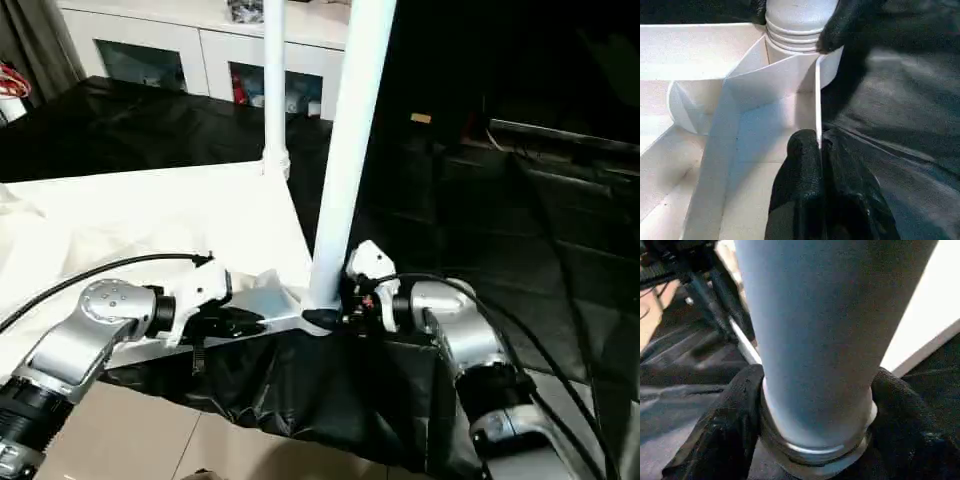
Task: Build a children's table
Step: Rotate leg to tighten
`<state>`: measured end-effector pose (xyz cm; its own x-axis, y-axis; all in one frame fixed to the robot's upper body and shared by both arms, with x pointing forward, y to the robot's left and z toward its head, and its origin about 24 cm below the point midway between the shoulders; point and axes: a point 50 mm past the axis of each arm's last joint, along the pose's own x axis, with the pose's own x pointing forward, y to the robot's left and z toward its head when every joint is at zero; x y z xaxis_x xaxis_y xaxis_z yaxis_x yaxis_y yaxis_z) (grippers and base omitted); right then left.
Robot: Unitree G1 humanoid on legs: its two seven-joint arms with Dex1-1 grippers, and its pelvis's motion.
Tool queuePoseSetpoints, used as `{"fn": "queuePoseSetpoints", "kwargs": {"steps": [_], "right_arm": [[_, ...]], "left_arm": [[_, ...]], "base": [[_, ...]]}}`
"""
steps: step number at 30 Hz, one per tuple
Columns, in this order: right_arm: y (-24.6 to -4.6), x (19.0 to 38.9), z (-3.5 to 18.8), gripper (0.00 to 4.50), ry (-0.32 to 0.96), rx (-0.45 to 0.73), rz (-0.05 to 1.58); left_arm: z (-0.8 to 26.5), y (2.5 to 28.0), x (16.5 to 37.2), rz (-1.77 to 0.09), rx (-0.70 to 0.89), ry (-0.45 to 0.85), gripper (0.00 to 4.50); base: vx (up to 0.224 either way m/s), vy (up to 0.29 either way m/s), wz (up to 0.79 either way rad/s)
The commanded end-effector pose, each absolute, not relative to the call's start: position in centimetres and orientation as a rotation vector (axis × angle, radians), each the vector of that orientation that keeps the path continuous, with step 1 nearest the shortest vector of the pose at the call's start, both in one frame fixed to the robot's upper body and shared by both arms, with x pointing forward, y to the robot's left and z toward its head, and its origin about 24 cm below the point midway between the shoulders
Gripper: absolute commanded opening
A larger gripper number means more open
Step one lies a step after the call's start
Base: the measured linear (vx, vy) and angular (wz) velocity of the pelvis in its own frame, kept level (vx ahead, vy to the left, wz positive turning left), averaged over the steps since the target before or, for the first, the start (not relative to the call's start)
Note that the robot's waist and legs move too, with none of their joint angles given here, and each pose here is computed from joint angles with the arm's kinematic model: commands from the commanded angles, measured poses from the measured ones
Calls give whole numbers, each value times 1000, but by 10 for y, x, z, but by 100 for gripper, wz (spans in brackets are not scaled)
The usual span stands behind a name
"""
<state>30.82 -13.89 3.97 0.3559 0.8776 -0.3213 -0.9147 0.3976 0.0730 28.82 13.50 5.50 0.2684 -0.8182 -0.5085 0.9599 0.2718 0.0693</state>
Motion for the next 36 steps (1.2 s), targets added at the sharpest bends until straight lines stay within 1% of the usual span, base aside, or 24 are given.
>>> {"fn": "queuePoseSetpoints", "kwargs": {"steps": [1, 2, 4, 6, 7, 9, 11, 12, 13, 14, 17, 18, 19, 20, 21, 23, 24, 26, 27, 29, 33, 34, 36], "right_arm": [[-131, 307, 35, 274, 349, -97, 1144], [-131, 307, 35, 274, 349, -97, 1144], [-122, 312, 27, 274, 344, -96, 1021], [-108, 325, 17, 274, 339, -48, 749], [-108, 325, 17, 274, 339, -48, 749], [-100, 332, 15, 274, 345, 1, 603], [-95, 334, 15, 274, 344, 4, 556], [-86, 336, 16, 274, 336, -7, 533], [-81, 336, 18, 274, 318, -18, 545], [-81, 336, 18, 274, 318, -18, 545], [-72, 337, 23, 274, 271, -40, 574], [-71, 337, 25, 308, 259, -31, 579], [-71, 337, 26, 329, 246, -12, 585], [-72, 338, 27, 343, 237, 1, 588], [-72, 338, 27, 346, 237, 1, 588], [-75, 339, 30, 353, 225, 2, 597], [-78, 340, 31, 378, 216, -3, 607], [-88, 339, 36, 392, 194, -27, 655], [-97, 339, 39, 399, 182, -59, 704], [-101, 338, 39, 422, 180, -71, 720], [-113, 337, 44, 422, 175, -88, 796], [-118, 335, 47, 422, 172, -94, 851], [-122, 332, 48, 422, 179, -108, 912]], "left_arm": [[69, 120, 296, -1237, 405, 305, 0], [69, 120, 296, -1237, 405, 305, 0], [69, 115, 306, -1152, 400, 303, 0], [68, 102, 318, -1055, 394, 304, 0], [68, 102, 318, -1055, 394, 304, 0], [67, 92, 324, -999, 387, 304, 0], [67, 88, 328, -962, 383, 302, 0], [67, 82, 331, -933, 393, 298, 0], [67, 79, 331, -926, 396, 292, 0], [67, 79, 331, -926, 396, 292, 0], [67, 73, 331, -941, 390, 279, 0], [67, 72, 330, -948, 390, 277, 0], [67, 72, 328, -966, 396, 271, 0], [67, 72, 327, -977, 401, 267, 0], [67, 72, 327, -977, 401, 267, 0], [66, 74, 325, -998, 402, 264, 0], [65, 76, 324, -1006, 403, 264, 0], [65, 83, 320, -1042, 406, 262, 0], [65, 87, 316, -1080, 404, 260, 0], [65, 89, 314, -1093, 402, 260, 0], [66, 93, 307, -1164, 404, 253, 0], [66, 96, 304, -1196, 409, 254, 0], [66, 99, 302, -1217, 414, 261, 0]], "base": [[0, 0, 0], [0, 0, 0], [0, 0, 0], [0, 0, 0], [0, 0, 0], [0, 0, 0], [0, 0, 0], [0, 0, 0], [0, 0, 0], [0, 0, 0], [0, 0, 0], [0, 0, 0], [0, 0, 0], [0, 0, 0], [0, 0, 0], [0, 0, 0], [0, 0, 0], [0, 0, 0], [0, 0, 0], [0, 0, 0], [0, 0, 0], [0, 0, 0], [0, 0, 0]]}}
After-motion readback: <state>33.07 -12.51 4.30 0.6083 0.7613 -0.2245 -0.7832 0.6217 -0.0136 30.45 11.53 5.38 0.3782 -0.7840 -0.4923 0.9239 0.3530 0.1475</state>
